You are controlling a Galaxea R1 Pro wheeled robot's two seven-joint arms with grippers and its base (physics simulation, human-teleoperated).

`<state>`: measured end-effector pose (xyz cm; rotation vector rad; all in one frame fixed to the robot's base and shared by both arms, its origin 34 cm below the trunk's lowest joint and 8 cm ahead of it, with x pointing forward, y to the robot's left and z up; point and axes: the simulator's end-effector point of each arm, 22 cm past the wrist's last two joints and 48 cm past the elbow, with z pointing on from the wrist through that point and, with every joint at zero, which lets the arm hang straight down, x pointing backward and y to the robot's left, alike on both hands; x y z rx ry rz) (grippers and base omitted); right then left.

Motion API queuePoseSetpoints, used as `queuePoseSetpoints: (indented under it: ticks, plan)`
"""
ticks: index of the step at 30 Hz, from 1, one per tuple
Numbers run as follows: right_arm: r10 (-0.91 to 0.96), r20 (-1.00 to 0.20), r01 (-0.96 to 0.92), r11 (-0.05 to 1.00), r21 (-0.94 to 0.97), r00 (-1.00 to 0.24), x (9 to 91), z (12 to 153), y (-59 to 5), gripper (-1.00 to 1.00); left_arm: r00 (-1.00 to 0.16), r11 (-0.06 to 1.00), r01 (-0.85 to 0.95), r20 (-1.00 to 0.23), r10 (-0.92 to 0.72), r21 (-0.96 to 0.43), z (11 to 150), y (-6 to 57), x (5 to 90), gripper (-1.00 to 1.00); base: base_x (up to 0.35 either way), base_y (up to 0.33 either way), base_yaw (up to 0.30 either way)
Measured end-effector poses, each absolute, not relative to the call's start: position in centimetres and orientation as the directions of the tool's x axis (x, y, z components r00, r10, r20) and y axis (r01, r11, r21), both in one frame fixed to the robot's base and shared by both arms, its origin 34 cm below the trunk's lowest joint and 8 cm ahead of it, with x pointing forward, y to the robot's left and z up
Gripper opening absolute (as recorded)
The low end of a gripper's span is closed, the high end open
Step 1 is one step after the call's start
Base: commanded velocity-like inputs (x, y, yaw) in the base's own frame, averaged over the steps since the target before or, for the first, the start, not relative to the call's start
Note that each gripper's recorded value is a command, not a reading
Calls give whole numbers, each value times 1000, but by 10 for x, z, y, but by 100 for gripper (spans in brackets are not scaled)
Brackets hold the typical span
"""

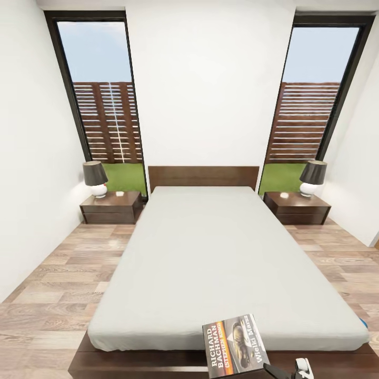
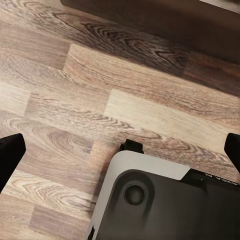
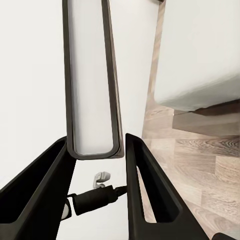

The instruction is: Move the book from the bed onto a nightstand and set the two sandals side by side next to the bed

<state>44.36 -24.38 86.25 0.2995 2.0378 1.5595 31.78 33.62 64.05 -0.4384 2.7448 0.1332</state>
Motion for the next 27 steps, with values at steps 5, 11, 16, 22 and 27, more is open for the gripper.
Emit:
queuePoseSetpoints:
  ticks: [5, 11, 16, 22, 27]
  plan:
    - [485, -279, -141, 301, 943, -829, 438, 860, -244, -100, -889, 948, -316, -359, -284, 33, 640, 333, 317, 100, 0, 0, 0]
    - [480, -252, -112, 302, 947, -840, 420, 852, -245, -100, -890, 949, -314, -357, -284, 28, 639, 330, 316, 100, 0, 0, 0]
    - [479, -246, -105, 302, 947, -842, 416, 850, -245, -100, -891, 950, -312, -357, -282, 27, 639, 329, 315, 100, 0, 0, 0]
    - [479, -245, -104, 302, 947, -843, 415, 850, -245, -100, -891, 950, -310, -357, -281, 27, 639, 328, 315, 100, 0, 0, 0]
    - [479, -246, -105, 303, 947, -843, 415, 850, -246, -100, -891, 950, -310, -357, -280, 27, 639, 328, 315, 100, 0, 0, 0]
